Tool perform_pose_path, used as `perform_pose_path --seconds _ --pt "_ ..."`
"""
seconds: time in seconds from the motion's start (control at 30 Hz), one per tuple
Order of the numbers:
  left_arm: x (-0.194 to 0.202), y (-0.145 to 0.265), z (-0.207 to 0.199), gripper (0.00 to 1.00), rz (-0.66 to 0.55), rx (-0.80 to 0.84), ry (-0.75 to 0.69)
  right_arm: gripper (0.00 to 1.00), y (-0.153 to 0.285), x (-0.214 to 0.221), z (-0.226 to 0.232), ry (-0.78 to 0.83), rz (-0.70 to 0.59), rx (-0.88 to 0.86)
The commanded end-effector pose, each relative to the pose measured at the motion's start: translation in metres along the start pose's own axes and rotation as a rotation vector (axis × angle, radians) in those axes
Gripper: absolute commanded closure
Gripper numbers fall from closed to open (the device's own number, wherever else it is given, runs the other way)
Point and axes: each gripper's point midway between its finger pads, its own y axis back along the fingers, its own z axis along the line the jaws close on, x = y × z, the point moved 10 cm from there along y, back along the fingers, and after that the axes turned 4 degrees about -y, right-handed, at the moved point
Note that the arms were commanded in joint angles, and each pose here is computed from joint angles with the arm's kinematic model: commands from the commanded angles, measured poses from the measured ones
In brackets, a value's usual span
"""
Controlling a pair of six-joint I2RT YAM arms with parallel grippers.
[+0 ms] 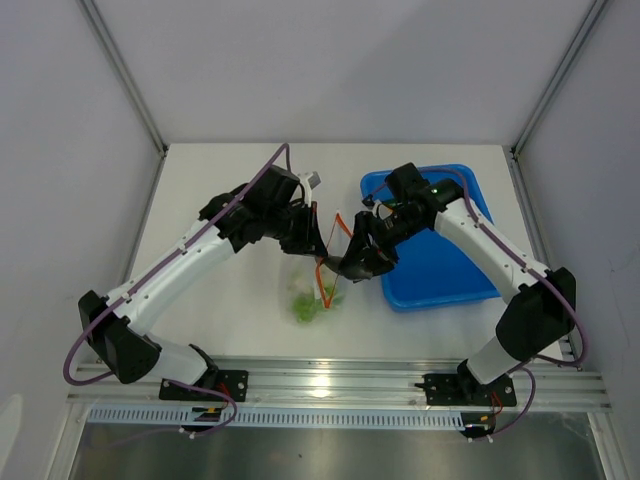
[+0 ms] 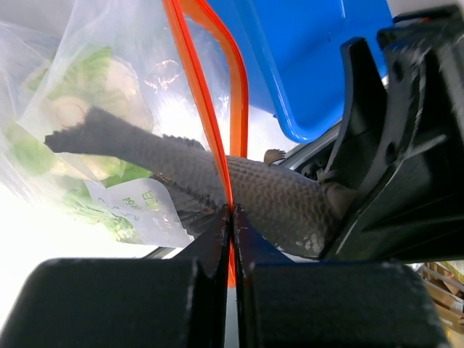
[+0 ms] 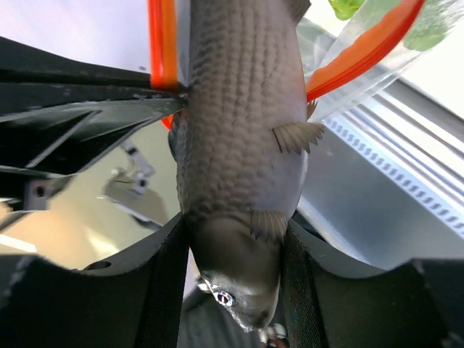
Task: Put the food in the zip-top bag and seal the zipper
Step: Place the fake fish in the zipper food storage bag.
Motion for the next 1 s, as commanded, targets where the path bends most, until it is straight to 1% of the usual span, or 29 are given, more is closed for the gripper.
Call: perform_pose_path --seconds 0.0,0.27,0.5,0.57,0.73,0.83,0.87,0.93,0.97 --pt "-0.002 0.002 -0.007 1.0 -0.001 0.023 -0.016 1.0 0.027 0.007 0.029 0.099 -0.035 -0.215" --pt "-0.001 0.0 -0.002 1.0 -0.001 0.012 -0.021 1.0 0.038 0.024 0.035 0.106 -0.038 -0.238" --pt "-0.001 0.002 -0.004 1.0 -0.01 0.028 -0.02 1.0 0.032 0.018 0.035 0.1 -0.055 -0.247" --pt "-0.001 0.003 -0.005 0.99 -0.009 0.042 -0.019 1.0 0.027 0.012 0.032 0.118 -0.091 -0.22" --pt "0.001 0.006 -0.006 0.99 0.009 0.078 0.005 1.0 0.009 0.004 0.025 0.203 -0.138 -0.093" --pt "0.001 0.006 -0.006 0.99 0.019 0.095 0.02 1.0 0.007 0.004 0.024 0.23 -0.164 -0.018" --pt "0.001 0.005 -0.006 0.99 0.023 0.097 0.025 1.0 0.006 0.0 0.021 0.261 -0.209 0.05" --pt "0.001 0.005 -0.005 1.0 0.026 0.098 0.034 1.0 0.007 0.004 0.018 0.263 -0.231 0.158" --pt "0.001 0.005 -0.004 0.99 0.026 0.095 0.035 1.0 0.009 0.004 0.021 0.297 -0.283 0.222"
